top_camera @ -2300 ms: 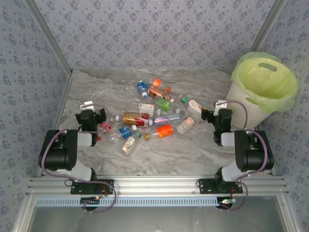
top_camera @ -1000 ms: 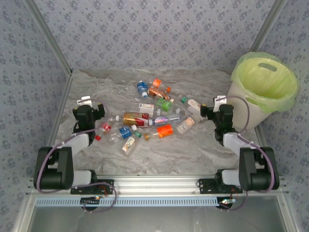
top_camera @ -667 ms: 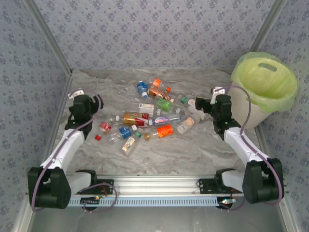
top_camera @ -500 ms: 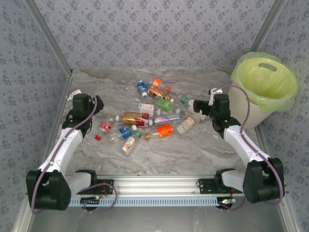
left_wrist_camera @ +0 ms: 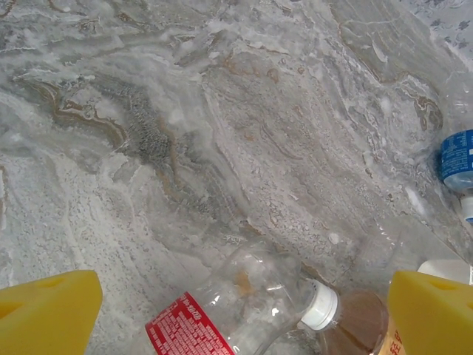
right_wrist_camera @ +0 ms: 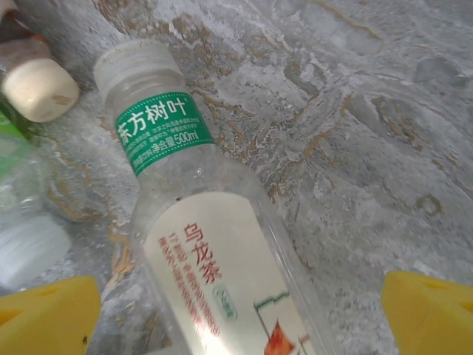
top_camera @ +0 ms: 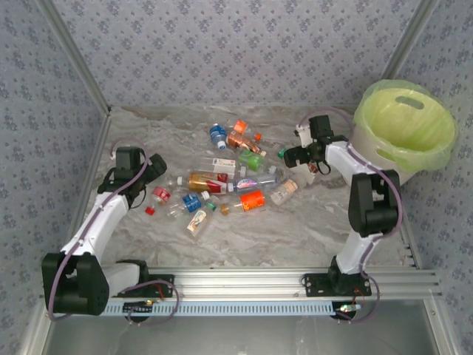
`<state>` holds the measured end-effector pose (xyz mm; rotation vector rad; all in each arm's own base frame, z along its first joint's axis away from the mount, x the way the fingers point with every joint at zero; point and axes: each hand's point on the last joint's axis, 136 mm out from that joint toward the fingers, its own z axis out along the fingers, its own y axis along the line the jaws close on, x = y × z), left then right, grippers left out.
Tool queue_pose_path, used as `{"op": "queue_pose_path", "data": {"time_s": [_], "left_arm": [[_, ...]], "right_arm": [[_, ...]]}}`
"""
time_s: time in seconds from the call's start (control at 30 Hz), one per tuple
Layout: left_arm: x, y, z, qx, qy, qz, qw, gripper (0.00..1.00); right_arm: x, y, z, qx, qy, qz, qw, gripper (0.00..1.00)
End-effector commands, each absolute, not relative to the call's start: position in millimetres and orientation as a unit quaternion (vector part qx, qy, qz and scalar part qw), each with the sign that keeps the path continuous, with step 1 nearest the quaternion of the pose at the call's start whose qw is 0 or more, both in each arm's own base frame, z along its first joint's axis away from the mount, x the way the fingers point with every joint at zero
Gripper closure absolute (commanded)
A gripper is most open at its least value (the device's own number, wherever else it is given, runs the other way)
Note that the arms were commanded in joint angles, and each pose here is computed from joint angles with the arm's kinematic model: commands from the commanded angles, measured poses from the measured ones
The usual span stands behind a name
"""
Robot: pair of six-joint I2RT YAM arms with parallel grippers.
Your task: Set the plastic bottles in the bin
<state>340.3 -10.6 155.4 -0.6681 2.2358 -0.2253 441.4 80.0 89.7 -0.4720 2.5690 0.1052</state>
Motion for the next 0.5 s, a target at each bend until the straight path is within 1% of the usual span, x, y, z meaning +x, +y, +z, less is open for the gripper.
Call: {"op": "queue_pose_path", "data": {"time_s": [0.0, 0.07, 0.17, 0.2, 0.3, 0.4, 0.47], "left_arm": [[338.4, -12.4, 154.2, -0.264, 0.877, -0.096, 0.389, 0.01], [337.6, -10.1, 152.1, -0.267, 0.877, -0.091, 0.389, 0.01], [337.4, -6.6, 151.2, -0.273, 0.875, -0.083, 0.391, 0.01], [337.2, -4.9, 151.2, -0.276, 0.874, -0.081, 0.392, 0.0], [337.0, -1.5, 151.2, -0.282, 0.871, -0.075, 0.396, 0.0], [337.7, -1.3, 151.6, -0.283, 0.869, -0.076, 0.399, 0.0], [337.5, -1.3, 151.5, -0.283, 0.869, -0.076, 0.399, 0.01]], "right_arm": [[432.5, 83.1, 66.5, -0.222, 0.956, 0.033, 0.191, 0.0], [438.9, 81.0, 57.1, -0.224, 0.959, 0.015, 0.175, 0.04], [446.0, 79.0, 45.0, -0.224, 0.962, -0.009, 0.157, 0.2], [447.8, 79.3, 41.1, -0.226, 0.962, -0.015, 0.153, 0.23], [452.1, 81.1, 31.7, -0.228, 0.962, -0.021, 0.15, 0.27], [458.0, 80.7, 31.8, -0.227, 0.962, -0.02, 0.153, 0.37], [462.2, 81.7, 35.9, -0.232, 0.958, -0.019, 0.165, 0.41]]}}
